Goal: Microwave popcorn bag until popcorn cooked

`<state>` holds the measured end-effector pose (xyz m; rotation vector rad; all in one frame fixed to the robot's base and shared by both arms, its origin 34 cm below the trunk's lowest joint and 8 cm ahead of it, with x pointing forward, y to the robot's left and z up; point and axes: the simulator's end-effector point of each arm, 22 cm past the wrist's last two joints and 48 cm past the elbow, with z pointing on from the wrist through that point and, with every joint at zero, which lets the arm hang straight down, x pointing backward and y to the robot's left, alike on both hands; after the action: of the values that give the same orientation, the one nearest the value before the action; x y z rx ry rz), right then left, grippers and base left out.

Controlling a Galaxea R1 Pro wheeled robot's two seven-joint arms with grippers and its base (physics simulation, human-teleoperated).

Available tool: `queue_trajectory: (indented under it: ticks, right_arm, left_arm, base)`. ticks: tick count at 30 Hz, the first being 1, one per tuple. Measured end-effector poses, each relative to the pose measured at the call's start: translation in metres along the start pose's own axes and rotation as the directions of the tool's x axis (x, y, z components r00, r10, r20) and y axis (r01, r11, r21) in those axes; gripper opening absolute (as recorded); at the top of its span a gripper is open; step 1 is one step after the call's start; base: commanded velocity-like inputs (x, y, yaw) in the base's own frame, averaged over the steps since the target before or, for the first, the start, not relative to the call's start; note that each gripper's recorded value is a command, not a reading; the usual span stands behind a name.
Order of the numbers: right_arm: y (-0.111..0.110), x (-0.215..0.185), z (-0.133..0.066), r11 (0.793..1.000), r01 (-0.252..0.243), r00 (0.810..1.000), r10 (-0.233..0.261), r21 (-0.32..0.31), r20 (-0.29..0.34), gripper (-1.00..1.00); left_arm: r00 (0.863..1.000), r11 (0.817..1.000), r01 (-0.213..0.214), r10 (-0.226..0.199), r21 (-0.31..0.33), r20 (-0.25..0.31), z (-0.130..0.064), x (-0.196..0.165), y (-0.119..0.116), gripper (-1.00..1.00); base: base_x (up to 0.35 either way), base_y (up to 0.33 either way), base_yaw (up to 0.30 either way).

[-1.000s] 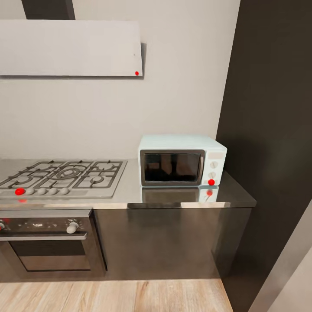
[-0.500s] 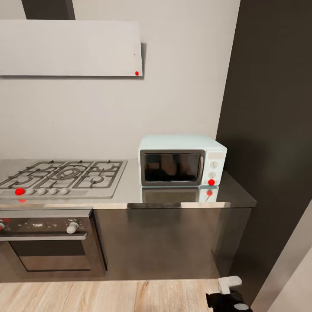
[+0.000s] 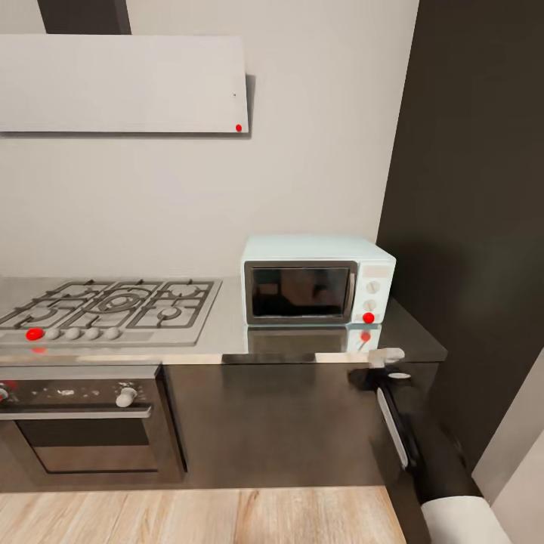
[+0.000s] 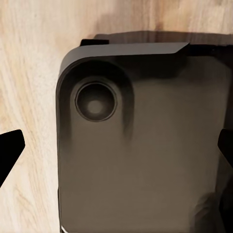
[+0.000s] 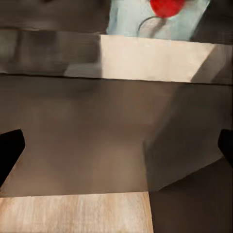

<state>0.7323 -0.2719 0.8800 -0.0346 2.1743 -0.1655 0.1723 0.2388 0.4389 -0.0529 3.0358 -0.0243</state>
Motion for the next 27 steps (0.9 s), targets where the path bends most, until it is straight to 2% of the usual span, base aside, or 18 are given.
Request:
queue_trajectory:
  ticks: [5, 9, 13, 15, 17, 20, 21, 24, 27]
  right_arm:
    - [-0.010, -0.073, -0.011, 1.000, -0.018, 0.998, 0.016, 0.019, 0.062, 1.00]
    - [0.010, -0.134, -0.028, 0.999, -0.048, 0.991, 0.049, -0.012, 0.122, 1.00]
    - [0.023, -0.172, -0.043, 0.996, -0.091, 0.981, 0.086, 0.023, 0.176, 1.00]
    - [0.026, -0.177, -0.046, 0.995, -0.098, 0.977, 0.091, 0.025, 0.191, 1.00]
    - [0.029, -0.187, -0.046, 0.994, -0.109, 0.967, 0.102, 0.020, 0.235, 1.00]
    - [0.030, -0.197, -0.038, 0.992, -0.126, 0.944, 0.117, 0.012, 0.308, 1.00]
    - [0.029, -0.203, -0.035, 0.991, -0.133, 0.927, 0.122, 0.008, 0.354, 1.00]
    - [0.024, -0.211, -0.034, 0.991, -0.131, 0.908, 0.121, -0.003, 0.402, 1.00]
    - [0.017, -0.211, -0.032, 0.994, -0.110, 0.907, 0.107, -0.015, 0.408, 1.00]
  left_arm:
    - [1.000, 1.000, -0.001, 0.001, 0.000, 0.001, 0.000, 0.000, 0.000, 1.00]
    - [1.000, 1.000, 0.001, -0.001, -0.001, 0.001, 0.000, 0.000, 0.000, 1.00]
    - [1.000, 1.000, 0.002, -0.002, -0.003, 0.001, 0.000, 0.000, 0.000, 1.00]
    - [1.000, 1.000, 0.002, -0.002, -0.003, 0.000, 0.000, 0.000, 0.000, 1.00]
    - [1.000, 1.000, 0.002, -0.002, -0.003, 0.000, 0.000, 0.000, 0.001, 1.00]
    - [1.000, 1.000, 0.002, -0.002, -0.003, 0.000, 0.000, 0.000, 0.001, 1.00]
    - [1.000, 1.000, 0.003, -0.003, -0.004, 0.000, 0.000, 0.000, 0.001, 1.00]
    - [1.000, 1.000, 0.004, -0.004, -0.004, 0.000, 0.000, 0.000, 0.001, 1.00]
    - [1.000, 1.000, 0.004, -0.004, -0.005, 0.000, 0.000, 0.000, 0.001, 1.00]
  base:
    - [0.000, 0.000, 0.000]
    - [0.000, 0.000, 0.000]
    - [0.000, 0.000, 0.000]
    - [0.000, 0.000, 0.000]
    - [0.000, 0.000, 0.000]
    - [0.000, 0.000, 0.000]
    - [0.000, 0.000, 0.000]
    - [0.000, 0.000, 0.000]
    - [0.000, 0.000, 0.000]
